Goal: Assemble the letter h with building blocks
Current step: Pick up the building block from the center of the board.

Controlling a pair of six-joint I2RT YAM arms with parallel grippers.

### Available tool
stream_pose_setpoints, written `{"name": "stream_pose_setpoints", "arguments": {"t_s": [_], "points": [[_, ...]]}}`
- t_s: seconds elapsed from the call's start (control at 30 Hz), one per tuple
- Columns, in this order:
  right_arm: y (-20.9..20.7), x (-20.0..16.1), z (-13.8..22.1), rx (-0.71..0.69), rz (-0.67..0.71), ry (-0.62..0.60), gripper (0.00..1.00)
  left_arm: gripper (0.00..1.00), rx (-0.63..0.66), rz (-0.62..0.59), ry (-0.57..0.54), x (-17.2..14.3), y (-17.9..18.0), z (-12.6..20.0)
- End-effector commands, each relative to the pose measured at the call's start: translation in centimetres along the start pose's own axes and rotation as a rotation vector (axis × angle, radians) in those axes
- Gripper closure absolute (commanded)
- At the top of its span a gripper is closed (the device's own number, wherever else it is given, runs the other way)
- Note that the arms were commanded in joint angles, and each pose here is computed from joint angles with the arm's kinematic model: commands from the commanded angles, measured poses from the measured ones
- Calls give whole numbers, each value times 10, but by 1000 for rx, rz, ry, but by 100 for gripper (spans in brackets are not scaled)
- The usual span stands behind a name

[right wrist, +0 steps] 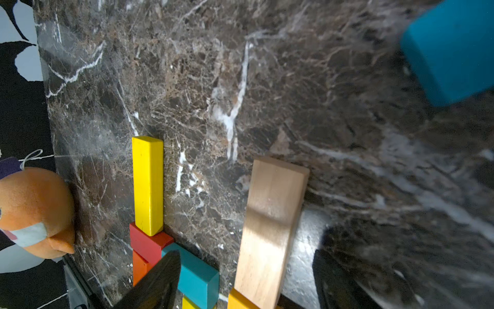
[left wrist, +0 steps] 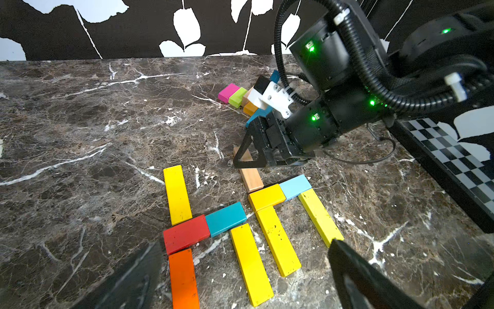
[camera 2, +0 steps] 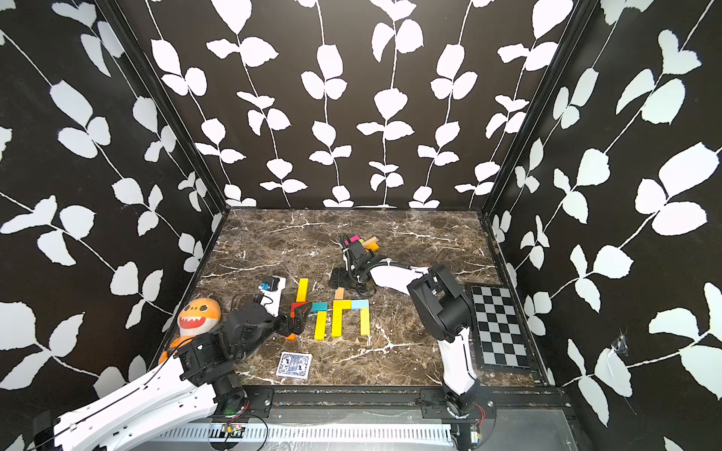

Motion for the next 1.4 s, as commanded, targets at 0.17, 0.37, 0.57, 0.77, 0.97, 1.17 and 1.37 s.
{"name": "stream_pose_setpoints", "arguments": {"t_s": [0.17,0.37,0.57,0.77,0.97,1.17,1.37], "points": [[2,10,-13,23,9,3,23,1,6,11,-12,9,-1,1],[-1,13,-16,14,3,2,23,1,11,6,-10,8,-1,0],[-6,19,-9,6,-12,-21,23,1,16,3,-6,7,-1,-2],[15,46,44,-6,74,-150,23,1,12,-5,-7,12,-3,-3],[-2,59,78,-188,72,-206,23,1,1,-15,-11,16,-7,-5],[-38,70,72,-386,-39,-213,23,1,-20,-16,5,14,-11,-7],[-48,78,50,-424,-124,-208,22,1,-39,-24,10,12,-12,-5]]}}
Point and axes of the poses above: each gripper's point midway between its finger pads, its own z axis back along the fingers, its own y axis along the line the jaws close on, x = y × z, the point moved 4 cm from there along z, back along the fingers, and after that the axes turned 4 degrees about -z, right-handed, at the moved point
